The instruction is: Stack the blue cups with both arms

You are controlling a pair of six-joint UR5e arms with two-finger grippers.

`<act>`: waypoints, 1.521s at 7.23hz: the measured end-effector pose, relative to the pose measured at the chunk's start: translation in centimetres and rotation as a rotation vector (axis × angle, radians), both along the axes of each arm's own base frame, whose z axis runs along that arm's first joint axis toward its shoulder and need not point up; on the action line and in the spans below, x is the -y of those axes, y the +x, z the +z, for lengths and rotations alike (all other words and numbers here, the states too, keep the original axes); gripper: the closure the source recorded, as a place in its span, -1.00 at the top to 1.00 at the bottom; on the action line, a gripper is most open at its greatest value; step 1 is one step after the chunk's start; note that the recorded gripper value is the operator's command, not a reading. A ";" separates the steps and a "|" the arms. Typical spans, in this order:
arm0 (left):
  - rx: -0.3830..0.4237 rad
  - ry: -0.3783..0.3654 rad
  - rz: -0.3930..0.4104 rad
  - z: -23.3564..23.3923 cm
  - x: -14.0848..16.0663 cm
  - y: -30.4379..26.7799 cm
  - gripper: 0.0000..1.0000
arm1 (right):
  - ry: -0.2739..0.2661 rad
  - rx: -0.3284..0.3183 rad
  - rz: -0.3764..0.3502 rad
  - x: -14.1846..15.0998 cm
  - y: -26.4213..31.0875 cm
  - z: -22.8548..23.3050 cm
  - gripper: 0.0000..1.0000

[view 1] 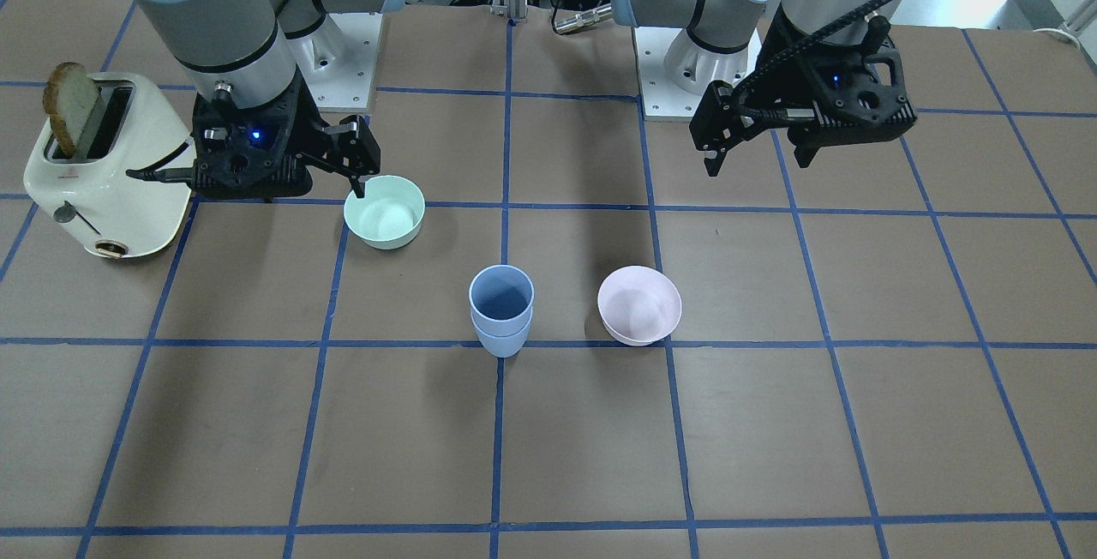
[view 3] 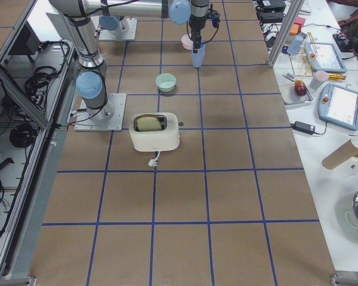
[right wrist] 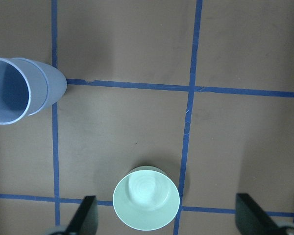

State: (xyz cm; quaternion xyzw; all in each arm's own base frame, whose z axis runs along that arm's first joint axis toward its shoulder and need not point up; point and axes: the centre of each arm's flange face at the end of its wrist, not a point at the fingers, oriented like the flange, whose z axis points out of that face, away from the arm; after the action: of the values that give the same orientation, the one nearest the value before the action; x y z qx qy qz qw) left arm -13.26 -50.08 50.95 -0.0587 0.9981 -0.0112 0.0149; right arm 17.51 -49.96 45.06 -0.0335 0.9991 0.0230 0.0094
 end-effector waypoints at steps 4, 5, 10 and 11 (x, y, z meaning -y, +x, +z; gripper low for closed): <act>0.000 0.000 0.000 0.0 0.0 0.0 1.00 | -0.013 -0.004 -0.025 -1.8 -2.2 3.1 1.00; 0.000 0.000 0.000 0.0 0.0 0.0 1.00 | -0.018 -0.014 -0.030 -1.7 -3.4 3.6 1.00; 0.000 0.000 0.000 0.0 0.0 0.0 1.00 | -0.013 -0.041 -0.034 -2.1 -4.5 4.0 1.00; 0.000 0.000 0.000 0.0 0.0 0.0 1.00 | -0.011 -0.041 -0.034 -2.1 -4.5 3.9 1.00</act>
State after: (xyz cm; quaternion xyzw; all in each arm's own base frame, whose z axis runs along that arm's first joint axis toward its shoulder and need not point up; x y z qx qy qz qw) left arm -13.26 -50.08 50.95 -0.0587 0.9981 -0.0112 0.0149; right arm 12.98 -47.83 49.00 -0.0161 0.9996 0.0179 -0.0109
